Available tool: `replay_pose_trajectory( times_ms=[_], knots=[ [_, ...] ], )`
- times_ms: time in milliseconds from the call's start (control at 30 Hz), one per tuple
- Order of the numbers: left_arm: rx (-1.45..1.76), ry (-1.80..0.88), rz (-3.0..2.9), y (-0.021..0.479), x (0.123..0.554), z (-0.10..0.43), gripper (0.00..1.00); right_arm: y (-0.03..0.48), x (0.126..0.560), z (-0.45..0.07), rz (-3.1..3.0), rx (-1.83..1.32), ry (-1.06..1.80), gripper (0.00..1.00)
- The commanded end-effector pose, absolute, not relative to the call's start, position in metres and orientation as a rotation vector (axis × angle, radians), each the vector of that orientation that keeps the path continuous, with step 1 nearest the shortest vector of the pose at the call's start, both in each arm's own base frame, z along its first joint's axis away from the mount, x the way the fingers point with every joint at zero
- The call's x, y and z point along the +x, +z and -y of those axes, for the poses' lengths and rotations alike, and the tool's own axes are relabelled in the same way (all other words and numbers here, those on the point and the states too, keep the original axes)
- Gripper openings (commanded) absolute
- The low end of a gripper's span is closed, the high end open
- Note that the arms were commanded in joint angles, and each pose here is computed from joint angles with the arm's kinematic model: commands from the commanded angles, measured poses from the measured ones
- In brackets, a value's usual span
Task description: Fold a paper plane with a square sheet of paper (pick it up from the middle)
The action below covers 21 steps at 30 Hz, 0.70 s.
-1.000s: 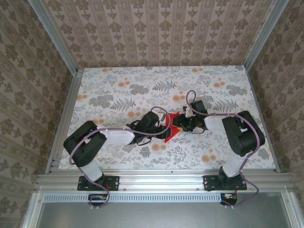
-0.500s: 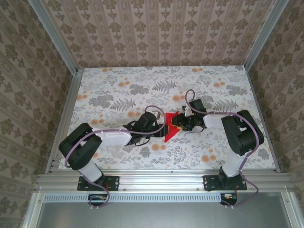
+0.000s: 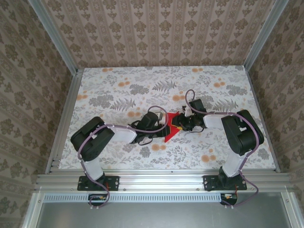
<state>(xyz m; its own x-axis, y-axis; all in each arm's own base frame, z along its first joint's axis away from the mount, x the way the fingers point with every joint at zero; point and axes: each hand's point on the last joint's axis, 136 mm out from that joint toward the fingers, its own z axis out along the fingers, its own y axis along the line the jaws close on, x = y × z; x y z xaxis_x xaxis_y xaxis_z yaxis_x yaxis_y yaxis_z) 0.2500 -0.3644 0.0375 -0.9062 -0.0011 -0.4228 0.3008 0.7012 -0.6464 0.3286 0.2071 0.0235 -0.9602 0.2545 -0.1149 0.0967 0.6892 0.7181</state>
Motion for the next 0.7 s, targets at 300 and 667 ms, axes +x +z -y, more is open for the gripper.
replay_pose_trajectory(
  times_ms=[300,667],
  knots=[
    [0.303,-1.135,-2.494,0.039,0.256,0.388,0.36,-0.019,0.306,-0.189,-2.838,0.363,0.961,0.38],
    [0.397,-1.241,-2.459,0.047,0.246,0.402,0.28,-0.022,0.305,-0.188,-2.848,0.38,0.951,0.38]
  ],
)
